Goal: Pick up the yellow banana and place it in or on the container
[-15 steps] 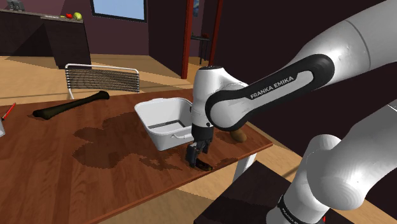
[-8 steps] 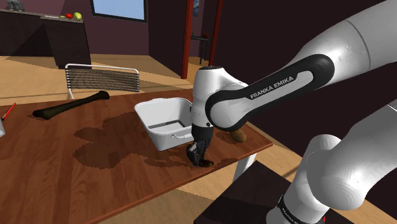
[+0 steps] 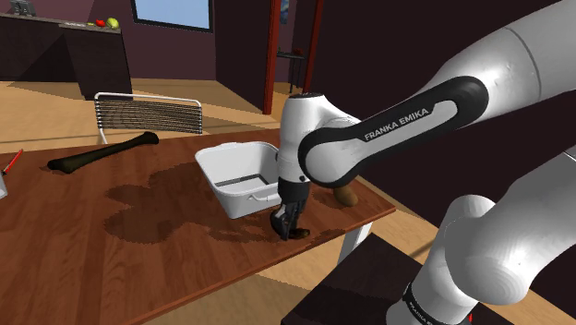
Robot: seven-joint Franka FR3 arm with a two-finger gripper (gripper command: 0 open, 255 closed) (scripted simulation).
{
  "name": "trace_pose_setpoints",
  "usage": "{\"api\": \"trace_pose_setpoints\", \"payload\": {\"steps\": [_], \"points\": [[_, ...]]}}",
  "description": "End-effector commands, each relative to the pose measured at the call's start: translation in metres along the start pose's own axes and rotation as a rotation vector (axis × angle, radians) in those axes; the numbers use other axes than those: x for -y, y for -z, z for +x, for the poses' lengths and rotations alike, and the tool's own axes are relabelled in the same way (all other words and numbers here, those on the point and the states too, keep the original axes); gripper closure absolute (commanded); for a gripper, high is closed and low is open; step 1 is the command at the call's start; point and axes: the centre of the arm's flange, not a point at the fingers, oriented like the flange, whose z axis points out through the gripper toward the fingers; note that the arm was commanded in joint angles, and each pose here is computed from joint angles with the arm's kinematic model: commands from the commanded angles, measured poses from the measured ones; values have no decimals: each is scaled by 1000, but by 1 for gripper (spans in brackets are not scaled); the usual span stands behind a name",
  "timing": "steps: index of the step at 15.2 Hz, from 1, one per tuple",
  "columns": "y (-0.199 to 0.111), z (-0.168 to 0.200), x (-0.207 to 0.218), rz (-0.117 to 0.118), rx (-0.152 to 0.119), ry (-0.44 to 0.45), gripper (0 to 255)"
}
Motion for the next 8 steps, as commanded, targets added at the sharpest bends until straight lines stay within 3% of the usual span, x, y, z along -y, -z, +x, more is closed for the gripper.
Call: {"api": "trace_pose_setpoints", "payload": {"steps": [1,8], "points": [[10,-1,0,0,0,0,255],[47,-2,0,0,0,0,255]]}}
